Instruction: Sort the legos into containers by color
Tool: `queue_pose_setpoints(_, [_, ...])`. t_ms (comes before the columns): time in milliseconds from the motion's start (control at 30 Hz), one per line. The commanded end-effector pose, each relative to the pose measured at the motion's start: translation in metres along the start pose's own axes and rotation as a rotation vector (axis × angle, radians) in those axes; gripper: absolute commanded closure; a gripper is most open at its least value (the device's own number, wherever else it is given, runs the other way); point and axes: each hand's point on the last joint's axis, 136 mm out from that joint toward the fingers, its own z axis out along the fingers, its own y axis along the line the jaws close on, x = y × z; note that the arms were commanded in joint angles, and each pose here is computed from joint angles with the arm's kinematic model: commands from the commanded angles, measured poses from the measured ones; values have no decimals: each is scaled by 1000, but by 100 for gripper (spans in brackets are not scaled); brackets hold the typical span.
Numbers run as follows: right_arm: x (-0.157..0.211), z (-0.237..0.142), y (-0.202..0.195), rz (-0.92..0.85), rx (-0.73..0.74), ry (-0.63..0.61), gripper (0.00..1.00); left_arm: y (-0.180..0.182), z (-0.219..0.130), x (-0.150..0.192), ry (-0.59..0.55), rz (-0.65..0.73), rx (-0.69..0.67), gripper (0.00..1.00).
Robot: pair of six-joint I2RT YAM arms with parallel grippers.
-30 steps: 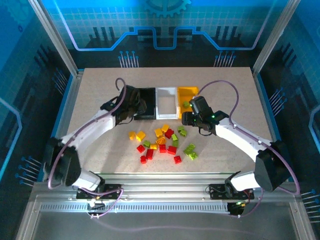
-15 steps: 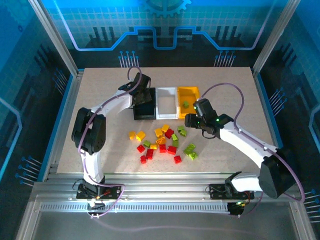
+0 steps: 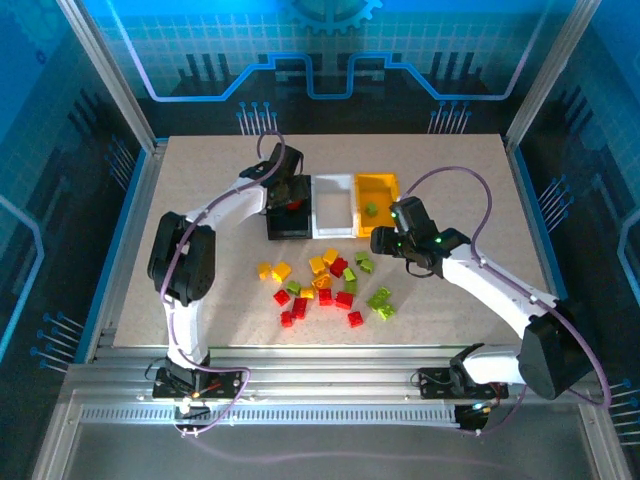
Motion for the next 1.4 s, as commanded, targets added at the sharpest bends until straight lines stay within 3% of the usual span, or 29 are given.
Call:
queue_pose_setpoints(0, [2,-5,-3,27,-11,9,33,-21,-47,-21,-57,-40,125,21])
queue_pose_setpoints(133, [12,0,24,-41,-134,61,33,-33,-90,-11,-81,-53,258,10])
queue_pose_setpoints(167, [18,3,37,-78,-165,87,33,-35,-100,-3,-82,-46,289,2])
queue_pose_setpoints(300, [38,18,75,-197,-210,161,31,-26,-127,31,-74,-27,343,1])
queue_pose_setpoints(533, [67,34,163,-383,-334,216,30,52,-151,87,-79,-49,234,1])
queue_pose_setpoints(667, [80,46,206,-480,-358,238,32,106,-171,92,-149,-129,137,1])
queue_pose_setpoints(833, [97,70,242,-550,-379,269,29,134,-197,84,-256,-211,147,1])
queue_pose_setpoints(967, [109,90,258,-613,-341,294,27,136,-206,79,-278,-208,153,1])
queue_pose_setpoints(1367, [122,123,243,-659,-212,330,31,139,-197,84,-243,-219,138,1])
